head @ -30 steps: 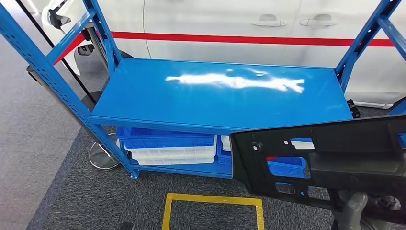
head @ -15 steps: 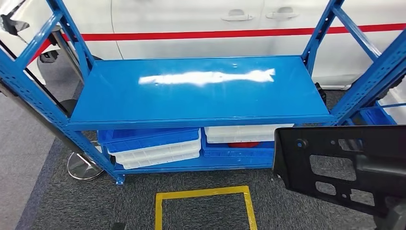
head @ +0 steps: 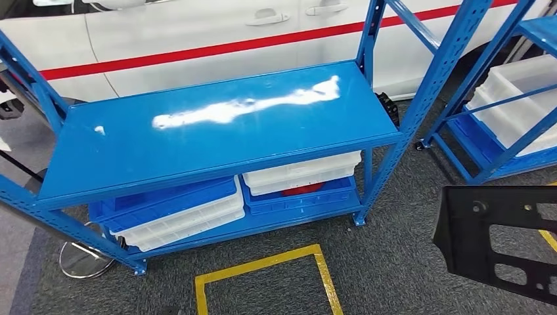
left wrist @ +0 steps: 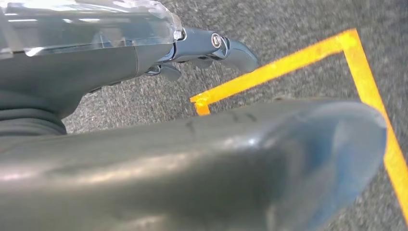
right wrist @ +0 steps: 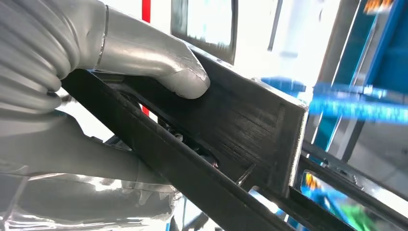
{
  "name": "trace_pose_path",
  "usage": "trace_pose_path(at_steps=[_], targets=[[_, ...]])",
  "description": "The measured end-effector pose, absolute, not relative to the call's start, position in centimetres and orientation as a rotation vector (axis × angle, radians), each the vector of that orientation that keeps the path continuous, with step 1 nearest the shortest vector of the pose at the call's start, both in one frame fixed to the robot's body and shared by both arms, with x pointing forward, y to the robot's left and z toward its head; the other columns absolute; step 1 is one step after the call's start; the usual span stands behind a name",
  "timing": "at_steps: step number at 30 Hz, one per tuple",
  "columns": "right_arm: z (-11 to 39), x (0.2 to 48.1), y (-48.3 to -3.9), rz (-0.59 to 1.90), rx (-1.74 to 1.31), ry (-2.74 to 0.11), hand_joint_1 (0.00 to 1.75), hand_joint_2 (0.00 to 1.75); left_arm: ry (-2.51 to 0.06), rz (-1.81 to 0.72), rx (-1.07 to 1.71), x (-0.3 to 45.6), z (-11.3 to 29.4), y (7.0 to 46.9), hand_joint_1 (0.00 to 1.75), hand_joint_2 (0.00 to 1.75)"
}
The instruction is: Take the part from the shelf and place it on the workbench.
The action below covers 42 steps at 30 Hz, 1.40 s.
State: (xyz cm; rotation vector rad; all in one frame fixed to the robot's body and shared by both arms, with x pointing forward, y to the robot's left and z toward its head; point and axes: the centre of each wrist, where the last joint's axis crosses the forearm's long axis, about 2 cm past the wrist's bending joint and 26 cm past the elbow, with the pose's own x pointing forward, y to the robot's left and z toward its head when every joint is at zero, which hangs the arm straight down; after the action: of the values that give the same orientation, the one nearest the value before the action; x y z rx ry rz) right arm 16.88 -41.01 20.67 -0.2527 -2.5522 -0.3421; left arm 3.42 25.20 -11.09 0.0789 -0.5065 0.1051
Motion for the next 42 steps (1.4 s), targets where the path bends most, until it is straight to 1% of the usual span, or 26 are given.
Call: trace_pose_path(at_steps=[6, 13, 22, 32, 36, 42], targets=[[21.5, 15.7, -43.9, -0.365, -0.34, -2.558, 1.75, 1.75, -0.516, 0.093, 0.08, 3.4, -11.1, 25.5, 0.0, 0.0], [23.6, 14.2, -47.9, -0.359, -0.448, -2.58, 1.75, 1.75, -0.525, 0.094, 0.078, 3.7, -11.1, 25.5, 0.0, 0.0], [25.0, 14.9, -48.8, -0.316, -0.52, -2.587, 1.75, 1.75, -0.535, 0.096, 0.081, 4.0, -11.1, 25.6, 0.0, 0.0], [25.4, 15.1, -49.1, -0.29, -0.569, -2.582, 1.75, 1.75, -0.53, 0.095, 0.086, 3.7, -11.1, 25.6, 0.0, 0.0], [25.6, 15.5, -49.2, -0.187, -0.741, -2.517, 1.75, 1.75, -0.525, 0.094, 0.088, 3.8, -11.1, 25.9, 0.0, 0.0], [28.4, 18.3, -49.8, 0.022, -1.214, -2.396, 1.75, 1.75, -0.547, 0.095, 0.082, 4.6, -11.0, 25.9, 0.0, 0.0]])
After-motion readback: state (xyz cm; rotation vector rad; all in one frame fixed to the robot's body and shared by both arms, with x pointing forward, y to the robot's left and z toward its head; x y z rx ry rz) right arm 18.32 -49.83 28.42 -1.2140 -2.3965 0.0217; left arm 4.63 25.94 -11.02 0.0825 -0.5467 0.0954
